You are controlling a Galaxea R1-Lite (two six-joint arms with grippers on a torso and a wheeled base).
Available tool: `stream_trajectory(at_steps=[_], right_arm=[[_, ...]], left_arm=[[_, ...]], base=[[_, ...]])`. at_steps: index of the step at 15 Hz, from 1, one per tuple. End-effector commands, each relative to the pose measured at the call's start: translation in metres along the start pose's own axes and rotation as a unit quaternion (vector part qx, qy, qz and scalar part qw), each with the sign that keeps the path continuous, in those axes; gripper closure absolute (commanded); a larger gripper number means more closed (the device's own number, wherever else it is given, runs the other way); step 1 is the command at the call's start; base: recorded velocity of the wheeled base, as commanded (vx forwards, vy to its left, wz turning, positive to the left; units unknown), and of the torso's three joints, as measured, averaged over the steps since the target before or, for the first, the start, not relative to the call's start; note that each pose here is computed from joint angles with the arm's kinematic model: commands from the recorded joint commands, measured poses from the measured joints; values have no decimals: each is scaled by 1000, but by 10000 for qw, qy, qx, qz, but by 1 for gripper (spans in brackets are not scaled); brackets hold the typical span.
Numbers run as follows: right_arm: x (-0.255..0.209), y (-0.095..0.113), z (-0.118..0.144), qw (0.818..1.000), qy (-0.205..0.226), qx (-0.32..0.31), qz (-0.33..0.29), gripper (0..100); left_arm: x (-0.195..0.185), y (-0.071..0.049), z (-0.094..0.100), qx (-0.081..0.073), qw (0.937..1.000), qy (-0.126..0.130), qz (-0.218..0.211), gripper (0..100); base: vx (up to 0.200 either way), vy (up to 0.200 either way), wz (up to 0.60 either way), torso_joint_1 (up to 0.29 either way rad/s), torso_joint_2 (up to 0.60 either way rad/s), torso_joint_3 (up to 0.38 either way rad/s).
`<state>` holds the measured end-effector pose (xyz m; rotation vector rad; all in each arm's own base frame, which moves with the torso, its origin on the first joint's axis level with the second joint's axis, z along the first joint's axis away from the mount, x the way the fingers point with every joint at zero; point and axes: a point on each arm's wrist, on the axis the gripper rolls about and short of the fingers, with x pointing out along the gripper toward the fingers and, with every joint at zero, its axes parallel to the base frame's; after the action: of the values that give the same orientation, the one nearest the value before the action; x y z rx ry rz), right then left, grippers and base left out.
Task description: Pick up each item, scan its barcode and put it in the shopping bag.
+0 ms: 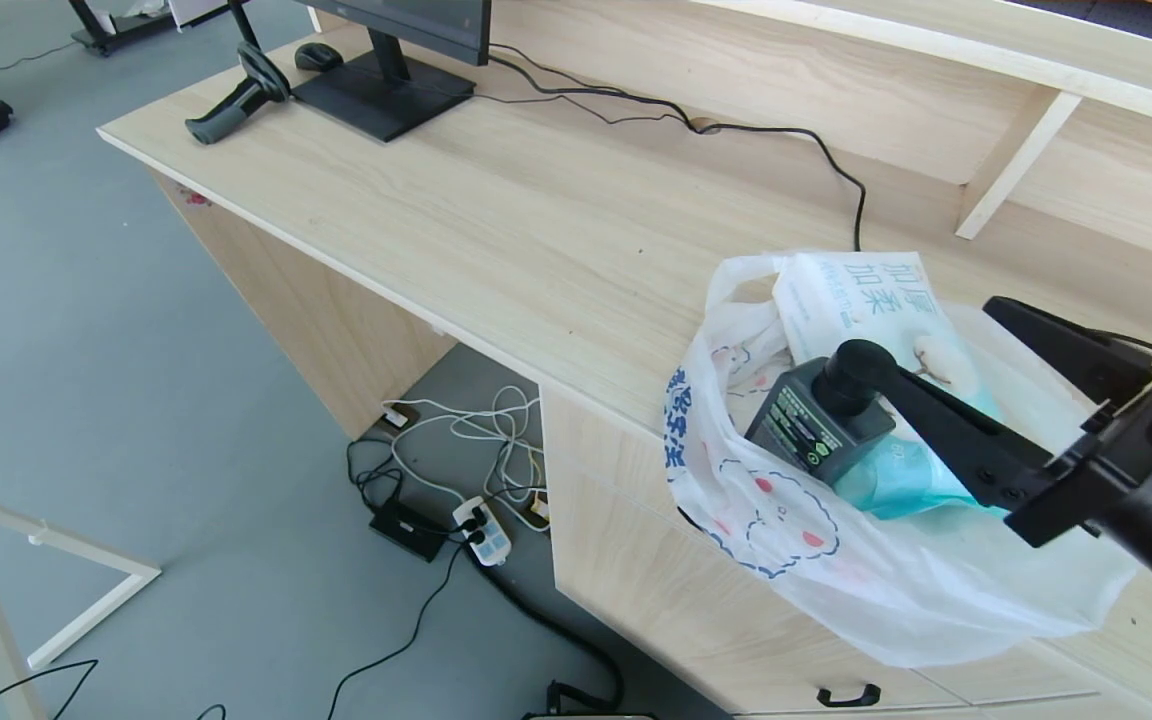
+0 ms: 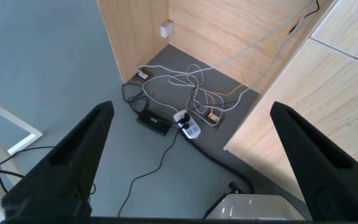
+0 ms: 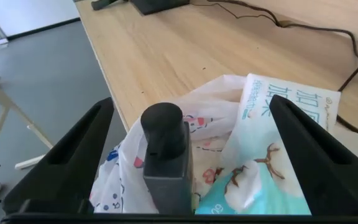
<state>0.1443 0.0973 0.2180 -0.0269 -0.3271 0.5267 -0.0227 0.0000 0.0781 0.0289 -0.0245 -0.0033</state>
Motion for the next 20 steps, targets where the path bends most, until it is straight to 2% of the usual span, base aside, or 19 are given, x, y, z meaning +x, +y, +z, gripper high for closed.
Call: stream_trajectory(at_steps=[1, 2, 4, 5, 9, 10, 11, 12, 15, 20], right_arm=[[-39, -3, 10, 9995, -270, 131, -27, 0], [-55, -4, 8, 9995, -283, 162, -43, 0], [-96, -3, -13, 9999, -37, 140, -38, 0], [-104, -4, -14, 9999, 72, 117, -48, 0], [-173, -5, -32, 9943, 1056, 52, -117, 0], [-177, -5, -32, 9940, 1087, 50, -121, 0], [-209, -6, -40, 9907, 1353, 14, -173, 0], [-227, -6, -47, 9898, 1404, 2, -228, 0], [-238, -6, -57, 9805, 1941, -64, -291, 0], [-238, -6, -61, 9778, 2030, -8, -513, 0]], left_arm=[[0, 0, 0, 1, 10000, 0, 3, 0], [0, 0, 0, 1, 10000, 0, 3, 0], [0, 0, 0, 1, 10000, 0, 3, 0], [0, 0, 0, -7, 10000, 0, 3, 0], [0, 0, 0, -7, 10000, -8, 3, 0], [0, 0, 0, -7, 10000, -8, 3, 0], [0, 0, 0, -7, 10000, -8, 3, 0], [0, 0, 0, -7, 10000, -8, 3, 0], [0, 0, 0, 1, 10000, 0, 3, 0], [0, 0, 0, -7, 10000, 0, 3, 0]], base=[[0, 0, 0, 0, 0, 0], [0, 0, 0, 0, 0, 0], [0, 0, 0, 0, 0, 0], [0, 0, 0, 0, 0, 0], [0, 0, 0, 0, 0, 0], [0, 0, 0, 0, 0, 0], [0, 0, 0, 0, 0, 0], [0, 0, 0, 0, 0, 0], [0, 0, 0, 0, 0, 0], [0, 0, 0, 0, 0, 0]])
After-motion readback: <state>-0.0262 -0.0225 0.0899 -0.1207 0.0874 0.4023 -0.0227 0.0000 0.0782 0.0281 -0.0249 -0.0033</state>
